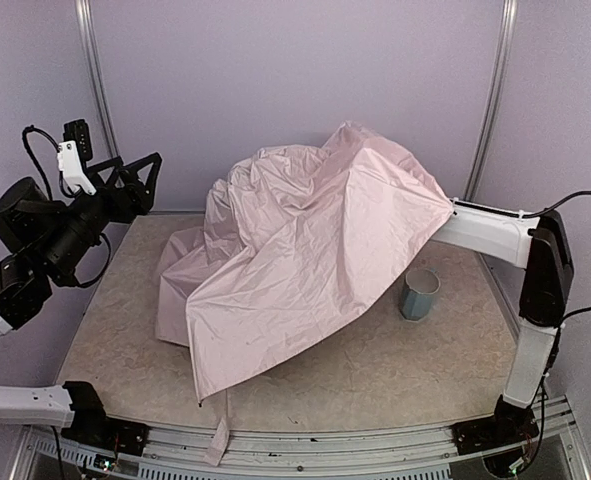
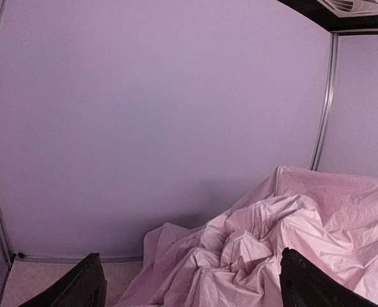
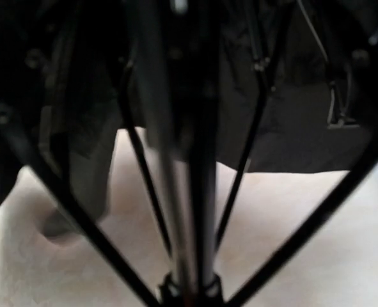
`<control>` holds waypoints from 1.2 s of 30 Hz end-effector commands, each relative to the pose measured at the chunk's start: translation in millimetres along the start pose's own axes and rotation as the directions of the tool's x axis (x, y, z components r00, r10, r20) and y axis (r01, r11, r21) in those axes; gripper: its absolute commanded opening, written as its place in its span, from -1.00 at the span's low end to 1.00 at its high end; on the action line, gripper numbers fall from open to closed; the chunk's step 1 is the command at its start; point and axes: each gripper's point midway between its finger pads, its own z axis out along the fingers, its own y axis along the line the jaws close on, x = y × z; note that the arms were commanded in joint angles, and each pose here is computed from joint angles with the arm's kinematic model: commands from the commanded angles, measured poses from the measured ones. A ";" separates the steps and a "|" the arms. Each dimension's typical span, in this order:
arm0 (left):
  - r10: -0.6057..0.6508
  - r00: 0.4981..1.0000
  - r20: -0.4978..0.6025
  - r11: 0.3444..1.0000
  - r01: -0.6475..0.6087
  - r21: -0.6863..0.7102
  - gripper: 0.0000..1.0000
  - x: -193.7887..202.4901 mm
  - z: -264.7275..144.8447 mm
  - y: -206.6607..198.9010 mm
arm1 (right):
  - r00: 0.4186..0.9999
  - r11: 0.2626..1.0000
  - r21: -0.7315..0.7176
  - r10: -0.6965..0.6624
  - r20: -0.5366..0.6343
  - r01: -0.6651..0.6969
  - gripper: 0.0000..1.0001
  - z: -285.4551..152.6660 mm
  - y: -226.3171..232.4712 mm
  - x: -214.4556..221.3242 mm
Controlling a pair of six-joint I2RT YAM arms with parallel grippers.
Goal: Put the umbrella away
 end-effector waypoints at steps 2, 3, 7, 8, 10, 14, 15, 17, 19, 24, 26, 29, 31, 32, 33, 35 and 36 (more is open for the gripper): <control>0.040 0.999 0.016 0.987 -0.042 0.155 0.82 0.7 -7.9 -24.2 | 0.982 0.998 0.046 -0.037 -0.185 0.046 -1.00 -62.9 -3.7 -34.4; 0.044 0.999 0.017 0.982 -0.046 0.185 0.82 0.0 -9.3 -29.2 | 0.976 0.999 0.027 -0.033 -0.213 0.040 -1.00 -69.1 -0.9 -37.7; 0.093 0.996 -0.014 0.950 -0.085 0.299 0.78 7.0 -12.7 -49.3 | 0.940 0.996 0.084 -0.006 -0.341 0.036 -1.00 -89.8 -11.6 -40.6; 0.113 0.993 -0.025 0.942 -0.099 0.321 0.78 11.2 -12.9 -53.2 | 0.925 0.990 0.135 0.005 -0.379 0.050 -1.00 -94.6 -20.0 -36.2; 0.147 0.988 -0.047 0.932 -0.122 0.340 0.77 20.1 -12.2 -56.7 | 0.890 0.964 0.247 0.026 -0.456 0.099 -1.00 -105.3 -37.5 -24.6; 0.181 0.981 -0.072 0.937 -0.151 0.314 0.78 32.9 -7.6 -52.5 | 0.830 0.885 0.384 -0.007 -0.557 0.265 -1.00 -119.0 -52.6 -19.6; 0.184 0.981 -0.067 0.937 -0.154 0.313 0.78 33.8 -7.3 -52.4 | 0.823 0.866 0.394 -0.033 -0.567 0.306 -1.00 -117.2 -52.2 -22.6; 0.191 0.979 -0.067 0.938 -0.161 0.308 0.78 39.5 -6.7 -51.3 | 0.822 0.823 0.423 -0.089 -0.563 0.379 -1.00 -110.3 -51.5 -34.9; 0.192 0.979 -0.063 0.941 -0.165 0.296 0.79 41.0 -6.5 -48.8 | 0.855 0.786 0.467 -0.145 -0.498 0.405 -1.00 -100.6 -52.3 -61.9; 0.200 0.978 -0.057 0.946 -0.178 0.270 0.81 41.8 -6.2 -43.7 | 0.893 0.649 0.617 -0.269 -0.360 0.445 -1.00 -107.7 -74.0 -128.5; 0.202 0.978 -0.054 0.948 -0.181 0.260 0.81 40.5 -6.0 -42.1 | 0.894 0.543 0.712 -0.302 -0.331 0.446 -1.00 -122.1 -91.0 -152.4; 0.202 0.978 -0.047 0.952 -0.184 0.245 0.81 37.7 -7.0 -39.0 | 0.913 0.418 0.829 -0.329 -0.243 0.372 -1.00 -150.2 -110.9 -192.3; 0.202 0.979 -0.039 0.953 -0.188 0.237 0.81 35.1 -8.5 -36.9 | 0.916 0.363 0.875 -0.353 -0.189 0.320 -1.00 -165.7 -117.5 -212.9; 0.202 0.979 -0.035 0.954 -0.188 0.233 0.82 34.0 -9.3 -35.8 | 0.913 0.342 0.888 -0.370 -0.174 0.308 -1.00 -169.4 -118.1 -219.4; 0.201 0.979 -0.032 0.955 -0.189 0.229 0.82 32.9 -10.1 -34.8 | 0.906 0.335 0.890 -0.387 -0.169 0.310 -1.00 -167.9 -116.2 -222.6; 0.205 0.978 -0.032 0.955 -0.192 0.225 0.82 33.6 -11.4 -33.4 | 0.894 0.332 0.879 -0.403 -0.196 0.343 -1.00 -155.3 -113.8 -216.0; 0.207 0.978 -0.032 0.955 -0.195 0.223 0.82 34.0 -11.9 -32.5 | 0.888 0.340 0.863 -0.400 -0.228 0.375 -1.00 -143.5 -112.9 -206.5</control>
